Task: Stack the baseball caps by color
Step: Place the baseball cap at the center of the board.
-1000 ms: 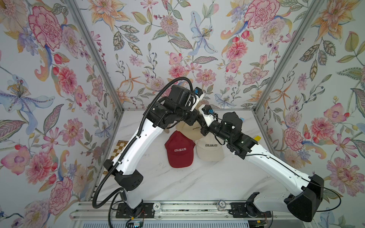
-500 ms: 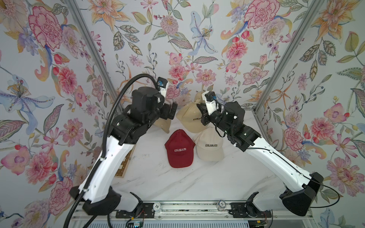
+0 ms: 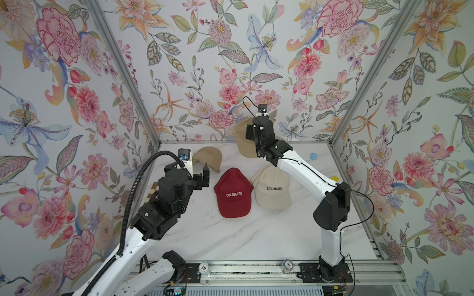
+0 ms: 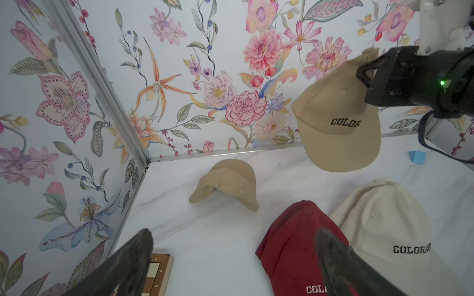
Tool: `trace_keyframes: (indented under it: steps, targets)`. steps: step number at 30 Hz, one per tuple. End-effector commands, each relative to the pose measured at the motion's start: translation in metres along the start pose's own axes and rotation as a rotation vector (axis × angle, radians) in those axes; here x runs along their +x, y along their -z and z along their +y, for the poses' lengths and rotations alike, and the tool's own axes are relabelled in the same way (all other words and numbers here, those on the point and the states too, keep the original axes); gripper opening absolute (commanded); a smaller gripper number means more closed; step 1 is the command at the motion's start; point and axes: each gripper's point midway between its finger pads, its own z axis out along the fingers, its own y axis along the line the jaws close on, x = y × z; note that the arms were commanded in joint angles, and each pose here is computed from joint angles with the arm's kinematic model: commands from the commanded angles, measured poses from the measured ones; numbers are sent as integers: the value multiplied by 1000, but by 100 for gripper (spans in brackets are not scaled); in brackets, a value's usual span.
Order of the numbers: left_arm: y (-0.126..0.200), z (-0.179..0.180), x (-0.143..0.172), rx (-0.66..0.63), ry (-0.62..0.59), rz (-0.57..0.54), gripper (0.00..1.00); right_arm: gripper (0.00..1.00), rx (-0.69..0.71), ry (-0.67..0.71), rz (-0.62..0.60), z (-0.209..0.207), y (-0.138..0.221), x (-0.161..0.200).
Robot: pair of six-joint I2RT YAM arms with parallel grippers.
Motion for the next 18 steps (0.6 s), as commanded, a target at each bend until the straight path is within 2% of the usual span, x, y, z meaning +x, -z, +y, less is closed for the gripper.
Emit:
trace_keyframes:
  steps: [1, 8, 9, 18]
  targets:
    - [2, -15, -12, 91, 82, -82, 100, 0, 90, -37, 10, -9, -12, -1]
    - [-7, -33, -7, 153, 3, -77, 100, 0, 30, -44, 135, 1, -48, 60]
    - [-8, -34, -6, 158, -9, -76, 100, 0, 38, -50, 153, -10, -58, 66]
    - [-22, -48, 2, 196, -66, -48, 100, 0, 17, -75, 272, -19, -92, 127]
